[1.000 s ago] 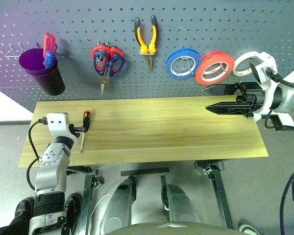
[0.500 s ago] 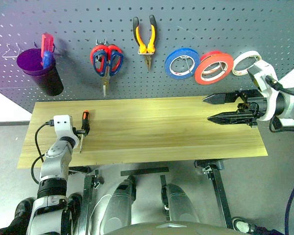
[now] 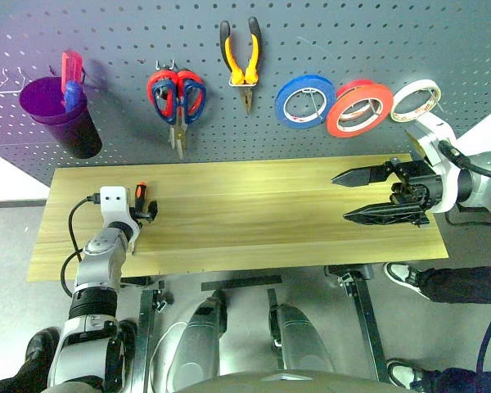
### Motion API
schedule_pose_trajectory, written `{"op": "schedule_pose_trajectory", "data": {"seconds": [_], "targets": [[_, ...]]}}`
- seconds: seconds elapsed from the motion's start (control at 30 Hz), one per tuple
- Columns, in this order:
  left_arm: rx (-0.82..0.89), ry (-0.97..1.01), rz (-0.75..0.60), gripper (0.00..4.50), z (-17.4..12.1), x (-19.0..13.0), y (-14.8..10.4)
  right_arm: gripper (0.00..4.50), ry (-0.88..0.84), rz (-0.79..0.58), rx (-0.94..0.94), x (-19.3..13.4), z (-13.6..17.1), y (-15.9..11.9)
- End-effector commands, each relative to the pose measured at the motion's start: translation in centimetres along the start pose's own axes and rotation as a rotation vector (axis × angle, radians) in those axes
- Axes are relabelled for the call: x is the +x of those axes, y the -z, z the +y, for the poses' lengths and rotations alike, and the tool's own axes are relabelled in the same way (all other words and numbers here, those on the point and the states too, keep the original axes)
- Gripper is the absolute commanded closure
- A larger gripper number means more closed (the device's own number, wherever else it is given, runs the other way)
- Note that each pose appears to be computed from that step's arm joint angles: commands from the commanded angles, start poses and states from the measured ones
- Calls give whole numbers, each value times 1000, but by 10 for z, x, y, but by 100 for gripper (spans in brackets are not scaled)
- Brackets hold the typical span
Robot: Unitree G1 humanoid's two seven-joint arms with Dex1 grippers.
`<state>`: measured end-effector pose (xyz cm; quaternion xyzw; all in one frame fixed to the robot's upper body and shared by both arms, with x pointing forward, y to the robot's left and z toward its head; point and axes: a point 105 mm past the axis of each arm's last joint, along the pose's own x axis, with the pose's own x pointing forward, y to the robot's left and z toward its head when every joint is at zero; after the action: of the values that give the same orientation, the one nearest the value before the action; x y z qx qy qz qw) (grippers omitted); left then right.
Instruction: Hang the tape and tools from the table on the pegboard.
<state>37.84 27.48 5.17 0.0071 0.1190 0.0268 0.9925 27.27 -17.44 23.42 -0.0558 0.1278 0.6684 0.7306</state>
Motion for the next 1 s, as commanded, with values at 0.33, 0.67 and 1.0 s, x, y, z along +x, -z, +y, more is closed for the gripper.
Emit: {"op": "schedule_pose_trajectory", "data": {"seconds": [0.33, 0.67, 1.0], "targets": [[37, 10, -1, 3, -5, 8, 0, 0, -26, -184, -67, -9, 14, -54], [45, 15, 1, 3, -7, 15, -3, 0, -46, -233, -108, -2, 27, -71], [32, 18, 8, 56, -9, 14, 4, 0, -41, -220, -68, 0, 25, -63]]}}
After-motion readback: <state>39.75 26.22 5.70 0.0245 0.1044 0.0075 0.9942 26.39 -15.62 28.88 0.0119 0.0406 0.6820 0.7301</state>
